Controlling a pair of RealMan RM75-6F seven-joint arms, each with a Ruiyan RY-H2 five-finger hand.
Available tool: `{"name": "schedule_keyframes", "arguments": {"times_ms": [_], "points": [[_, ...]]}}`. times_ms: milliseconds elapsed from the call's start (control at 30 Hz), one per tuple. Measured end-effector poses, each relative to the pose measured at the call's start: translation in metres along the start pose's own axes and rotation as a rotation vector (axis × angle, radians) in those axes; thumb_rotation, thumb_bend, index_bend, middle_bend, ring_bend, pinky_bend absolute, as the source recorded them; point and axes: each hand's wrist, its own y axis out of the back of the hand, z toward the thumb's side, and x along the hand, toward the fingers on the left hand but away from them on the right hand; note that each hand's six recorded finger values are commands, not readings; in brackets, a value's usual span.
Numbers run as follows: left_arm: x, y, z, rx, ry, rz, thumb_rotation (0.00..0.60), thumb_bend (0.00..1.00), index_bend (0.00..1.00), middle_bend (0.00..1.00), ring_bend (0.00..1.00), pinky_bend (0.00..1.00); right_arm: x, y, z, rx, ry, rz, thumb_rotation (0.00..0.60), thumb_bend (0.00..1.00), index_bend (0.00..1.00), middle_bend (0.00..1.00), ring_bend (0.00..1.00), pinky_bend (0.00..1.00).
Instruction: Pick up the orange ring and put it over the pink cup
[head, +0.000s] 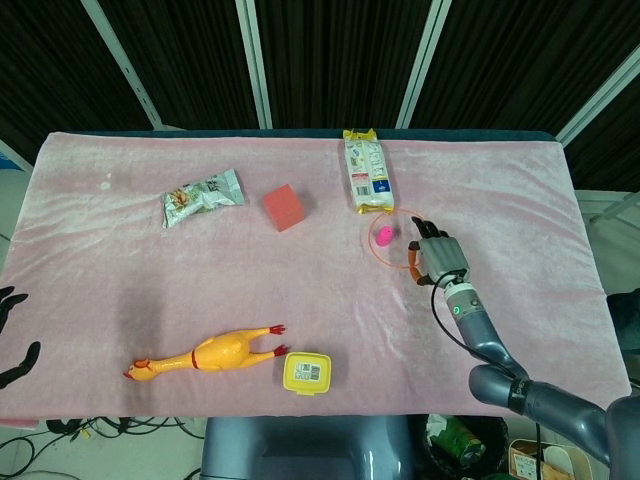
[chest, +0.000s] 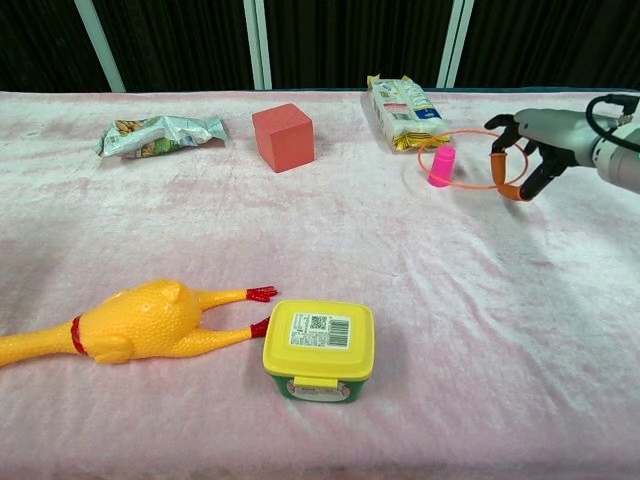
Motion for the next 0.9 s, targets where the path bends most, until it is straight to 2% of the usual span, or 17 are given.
{"name": "schedule_keyframes", "arguments": {"times_ms": [233,333,367,500,633,767,900], "points": [[0.001,-0.001,-0.001,-0.005,0.001,-0.007,0.6,0.33,0.2,0.12,0.0,0.0,-0.005,-0.017,-0.003,-0.01,-0.019,0.025,0.6,0.35,0.73,0.0,0.0,0.19],[0.0,0.0,-0.001,-0.006,0.001,-0.004,0.6,0.33,0.2,0.12,0.0,0.0,-0.008,-0.022,-0.003,-0.019,-0.026,0.028,0.6,0.29,0.6,0.0,0.0,0.19],[0.0,0.001,-0.001,-0.006,0.002,-0.003,0.6,0.33,0.2,0.12,0.0,0.0,-0.009,-0.023,-0.003,-0.02,-0.027,0.029,0.6,0.27,0.53,0.0,0.0,0.19],[0.0,0.001,-0.002,-0.007,0.005,-0.001,0.6,0.33,0.2,0.12,0.0,0.0,-0.013,-0.025,-0.003,-0.022,-0.031,0.024,0.6,0.24,0.33,0.0,0.0,0.19],[0.001,0.001,-0.003,-0.009,0.006,-0.001,0.6,0.33,0.2,0.12,0.0,0.0,-0.014,-0.024,-0.003,-0.02,-0.031,0.026,0.6,0.24,0.25,0.0,0.0,0.19],[0.002,0.0,-0.002,-0.01,0.004,-0.007,0.6,0.33,0.2,0.12,0.0,0.0,-0.012,-0.023,0.0,-0.017,-0.024,0.037,0.6,0.24,0.12,0.0,0.0,0.19],[0.001,0.002,-0.003,-0.009,0.008,-0.001,0.6,0.33,0.2,0.12,0.0,0.0,-0.006,-0.018,0.006,-0.026,-0.01,0.036,0.6,0.24,0.1,0.0,0.0,0.19]]}}
